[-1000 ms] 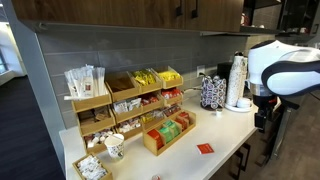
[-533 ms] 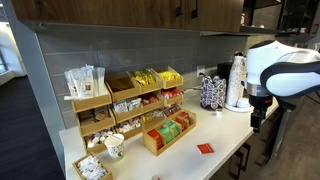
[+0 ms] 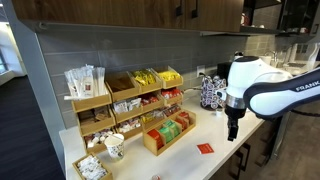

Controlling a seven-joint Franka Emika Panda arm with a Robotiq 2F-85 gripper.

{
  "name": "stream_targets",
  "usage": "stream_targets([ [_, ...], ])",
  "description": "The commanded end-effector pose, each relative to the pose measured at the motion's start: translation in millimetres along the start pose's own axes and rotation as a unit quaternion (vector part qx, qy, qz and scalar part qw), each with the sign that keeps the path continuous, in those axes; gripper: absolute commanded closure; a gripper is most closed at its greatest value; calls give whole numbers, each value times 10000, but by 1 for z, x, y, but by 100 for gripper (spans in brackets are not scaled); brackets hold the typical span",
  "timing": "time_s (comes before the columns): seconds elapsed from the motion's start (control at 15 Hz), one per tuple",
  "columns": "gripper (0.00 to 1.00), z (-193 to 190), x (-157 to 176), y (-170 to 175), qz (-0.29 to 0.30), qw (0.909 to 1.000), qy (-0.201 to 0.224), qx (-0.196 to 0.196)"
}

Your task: Pick up the red sachet from the kitchen counter and put it in the forwardmost tray in the second slot from the right

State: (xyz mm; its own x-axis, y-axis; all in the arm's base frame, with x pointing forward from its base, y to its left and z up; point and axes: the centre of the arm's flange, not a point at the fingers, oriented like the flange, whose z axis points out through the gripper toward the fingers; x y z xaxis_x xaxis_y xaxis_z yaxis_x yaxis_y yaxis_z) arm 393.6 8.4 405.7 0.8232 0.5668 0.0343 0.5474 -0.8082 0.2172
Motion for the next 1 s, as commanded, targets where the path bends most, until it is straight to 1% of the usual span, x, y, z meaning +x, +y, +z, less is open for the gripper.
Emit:
stream_targets([
  [0.0, 0, 29, 21, -4, -738, 9968, 169, 237],
  [0.13, 0, 34, 24, -3, -839, 9961, 156, 218],
  [0.2, 0, 26, 19, -9, -685, 9975, 114, 142],
  [0.33, 0, 31, 21, -8, -758, 9969, 90, 163],
  [0.8, 0, 31, 22, -7, -773, 9968, 97, 158],
  [0.93, 0, 38, 27, -4, -806, 9962, 236, 245],
])
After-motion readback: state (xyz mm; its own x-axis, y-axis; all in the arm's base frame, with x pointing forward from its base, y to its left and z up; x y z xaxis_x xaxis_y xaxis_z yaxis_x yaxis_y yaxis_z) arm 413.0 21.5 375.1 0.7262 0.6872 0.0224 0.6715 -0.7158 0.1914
